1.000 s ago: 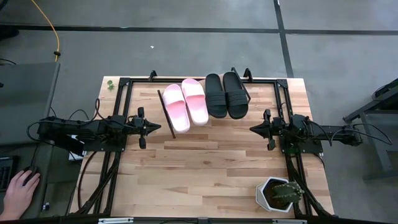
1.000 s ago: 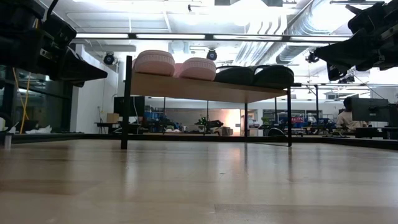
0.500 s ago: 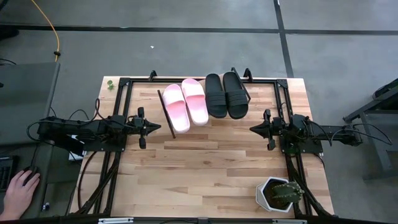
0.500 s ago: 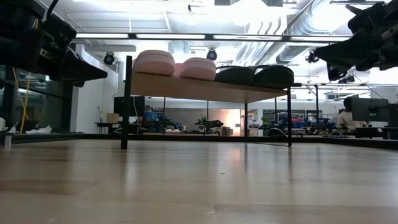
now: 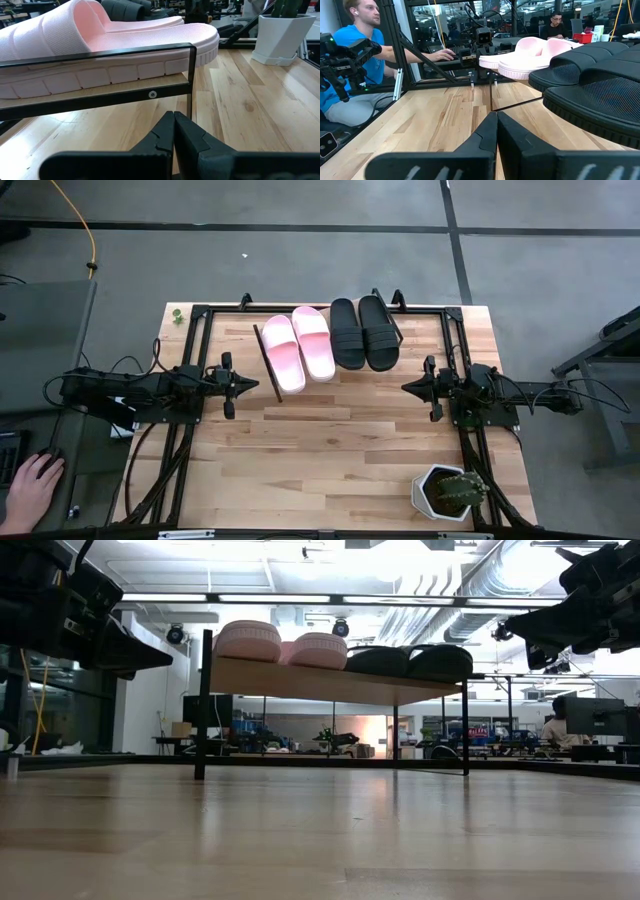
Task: Pick and place slides into the shelf
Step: Return to Home Position
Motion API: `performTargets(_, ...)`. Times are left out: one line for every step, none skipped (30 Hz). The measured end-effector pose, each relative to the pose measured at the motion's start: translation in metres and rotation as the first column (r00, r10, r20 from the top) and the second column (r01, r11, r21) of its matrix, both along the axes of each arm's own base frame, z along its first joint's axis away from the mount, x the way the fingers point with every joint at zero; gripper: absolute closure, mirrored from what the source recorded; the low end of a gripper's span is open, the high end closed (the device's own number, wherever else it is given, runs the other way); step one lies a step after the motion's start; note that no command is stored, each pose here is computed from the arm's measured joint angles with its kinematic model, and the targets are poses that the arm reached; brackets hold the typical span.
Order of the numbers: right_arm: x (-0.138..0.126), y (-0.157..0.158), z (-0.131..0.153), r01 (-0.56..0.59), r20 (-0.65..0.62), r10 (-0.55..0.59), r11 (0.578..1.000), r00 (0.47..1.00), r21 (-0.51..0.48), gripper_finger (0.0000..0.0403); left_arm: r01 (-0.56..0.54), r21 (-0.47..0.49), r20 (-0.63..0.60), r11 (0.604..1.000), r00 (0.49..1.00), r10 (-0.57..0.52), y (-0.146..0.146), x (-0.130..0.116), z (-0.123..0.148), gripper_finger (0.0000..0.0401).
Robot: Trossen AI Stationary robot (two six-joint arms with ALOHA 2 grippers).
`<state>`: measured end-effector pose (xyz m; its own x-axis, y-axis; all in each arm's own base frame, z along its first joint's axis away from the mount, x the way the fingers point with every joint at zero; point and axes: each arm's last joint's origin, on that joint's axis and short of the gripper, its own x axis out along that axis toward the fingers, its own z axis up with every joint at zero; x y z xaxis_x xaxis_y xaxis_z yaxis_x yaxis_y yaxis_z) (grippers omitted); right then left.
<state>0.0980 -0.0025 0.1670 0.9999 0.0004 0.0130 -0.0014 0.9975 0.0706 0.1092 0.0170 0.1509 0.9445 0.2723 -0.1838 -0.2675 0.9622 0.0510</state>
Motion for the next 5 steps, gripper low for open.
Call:
performTargets(0.0,0.0,0.0,0.0,0.0,0.0,1.0,1.0,0.0,0.0402,0.0,0.0,0.0,1.0,1.0,0.0,0.0,0.0,0.0,0.04)
performTargets(0.0,0.0,-0.0001,-0.001,0.0,0.001,1.0,1.0,0.0,0.0402,0.0,0.0,0.0,1.0,1.0,0.0,0.0,0.0,0.0,0.04)
performTargets(0.0,0.0,0.0,-0.001,0.0,0.001,1.0,1.0,0.0,0.0402,0.0,0.0,0.0,1.0,1.0,0.0,0.0,0.0,0.0,0.04)
performTargets(0.0,0.0,0.0,-0.001,0.0,0.001,1.0,1.0,0.0,0.0402,0.0,0.0,0.0,1.0,1.0,0.0,0.0,0.0,0.0,0.04)
performTargets(0.0,0.0,-0.0001,-0.001,-0.001,0.001,1.0,1.0,0.0,0.0402,0.0,0.0,0.0,1.0,1.0,0.0,0.0,0.0,0.0,0.04)
